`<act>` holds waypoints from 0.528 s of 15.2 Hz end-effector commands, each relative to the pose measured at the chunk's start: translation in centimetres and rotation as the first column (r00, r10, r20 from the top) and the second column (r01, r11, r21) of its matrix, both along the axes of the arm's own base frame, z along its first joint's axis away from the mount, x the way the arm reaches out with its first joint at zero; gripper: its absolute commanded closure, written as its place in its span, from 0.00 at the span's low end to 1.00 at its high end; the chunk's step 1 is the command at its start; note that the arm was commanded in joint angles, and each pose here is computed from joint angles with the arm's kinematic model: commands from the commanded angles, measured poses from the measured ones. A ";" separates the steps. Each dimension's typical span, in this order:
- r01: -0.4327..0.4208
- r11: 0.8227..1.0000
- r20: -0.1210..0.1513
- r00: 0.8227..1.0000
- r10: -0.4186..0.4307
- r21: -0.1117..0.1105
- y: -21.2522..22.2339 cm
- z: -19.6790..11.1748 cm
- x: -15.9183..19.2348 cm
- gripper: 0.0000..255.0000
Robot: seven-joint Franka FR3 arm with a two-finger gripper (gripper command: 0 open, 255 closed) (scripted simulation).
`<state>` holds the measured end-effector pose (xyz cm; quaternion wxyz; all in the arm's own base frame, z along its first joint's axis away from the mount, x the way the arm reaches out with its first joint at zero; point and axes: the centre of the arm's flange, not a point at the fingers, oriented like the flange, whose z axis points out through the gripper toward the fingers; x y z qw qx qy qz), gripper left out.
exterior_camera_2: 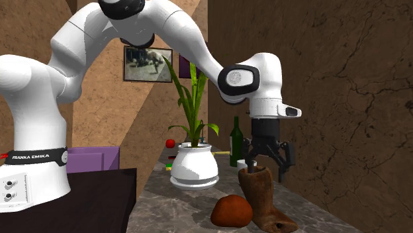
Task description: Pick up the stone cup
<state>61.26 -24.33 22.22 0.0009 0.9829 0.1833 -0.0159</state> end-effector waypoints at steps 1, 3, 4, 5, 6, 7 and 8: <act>0.000 1.000 0.000 1.000 0.000 0.000 -0.1 -1.0 0.0 0.00; 0.000 1.000 0.000 1.000 0.000 0.000 -0.1 -1.3 -0.1 0.00; 0.000 1.000 0.000 1.000 0.000 0.000 -0.1 -1.3 0.0 0.00; 0.000 1.000 0.000 1.000 0.000 0.000 -0.1 -1.3 0.0 1.00; 0.000 1.000 0.000 1.000 0.000 0.000 -0.1 -1.3 0.0 1.00; 0.000 1.000 0.000 1.000 0.000 0.000 -0.1 -1.3 0.0 1.00; 0.000 1.000 0.000 1.000 0.000 0.000 -0.1 -1.3 0.0 1.00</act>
